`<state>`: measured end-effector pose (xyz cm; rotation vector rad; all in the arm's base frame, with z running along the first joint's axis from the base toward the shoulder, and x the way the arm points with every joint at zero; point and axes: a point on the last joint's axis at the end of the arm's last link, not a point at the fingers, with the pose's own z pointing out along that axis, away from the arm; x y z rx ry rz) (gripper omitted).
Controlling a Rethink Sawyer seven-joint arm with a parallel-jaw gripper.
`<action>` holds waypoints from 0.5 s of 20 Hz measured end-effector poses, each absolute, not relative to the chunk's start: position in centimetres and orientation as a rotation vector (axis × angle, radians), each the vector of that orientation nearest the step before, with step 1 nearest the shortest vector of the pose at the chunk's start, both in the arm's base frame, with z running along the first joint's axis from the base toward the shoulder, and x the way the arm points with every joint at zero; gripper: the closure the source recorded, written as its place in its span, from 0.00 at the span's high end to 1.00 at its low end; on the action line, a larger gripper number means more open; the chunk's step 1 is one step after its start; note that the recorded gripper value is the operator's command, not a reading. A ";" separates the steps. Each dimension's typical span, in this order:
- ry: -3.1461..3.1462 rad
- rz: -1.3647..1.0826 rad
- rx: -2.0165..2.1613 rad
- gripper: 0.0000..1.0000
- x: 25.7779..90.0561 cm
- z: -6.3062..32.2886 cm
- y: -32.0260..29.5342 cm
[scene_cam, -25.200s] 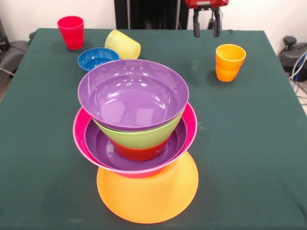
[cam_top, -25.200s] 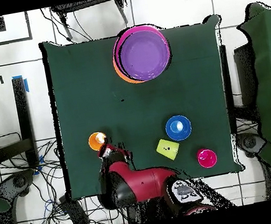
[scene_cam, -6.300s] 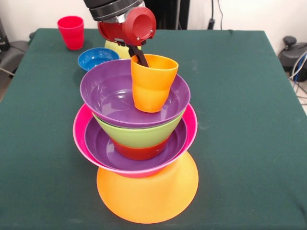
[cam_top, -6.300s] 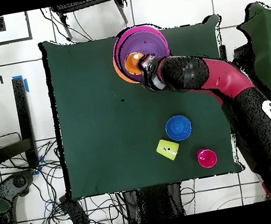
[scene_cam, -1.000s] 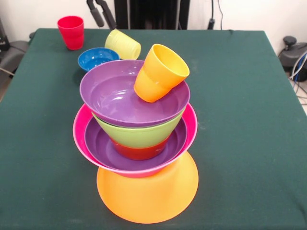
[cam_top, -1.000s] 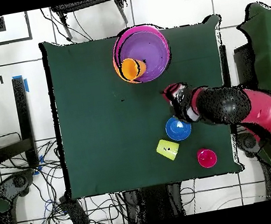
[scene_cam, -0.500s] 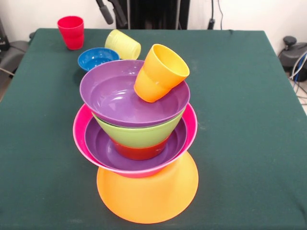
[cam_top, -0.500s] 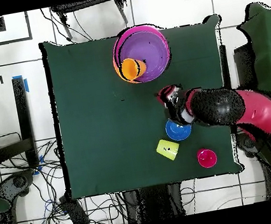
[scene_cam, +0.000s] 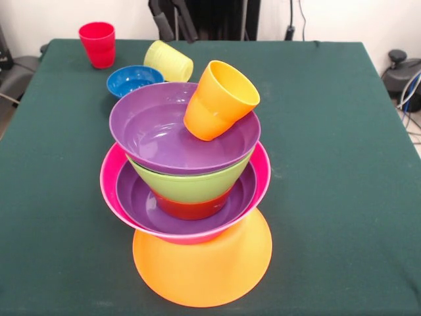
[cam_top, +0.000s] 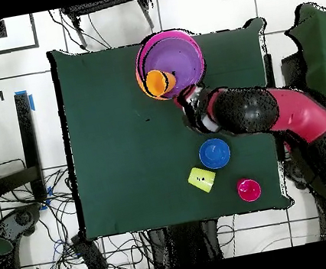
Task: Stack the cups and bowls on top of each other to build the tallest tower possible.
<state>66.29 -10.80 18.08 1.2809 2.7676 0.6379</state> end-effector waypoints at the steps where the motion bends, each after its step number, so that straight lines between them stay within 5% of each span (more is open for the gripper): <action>1: 2.761 0.642 1.274 1.00 66.9 18.4 -10.5; 10: 2.699 0.669 1.247 1.00 71.1 22.1 -8.9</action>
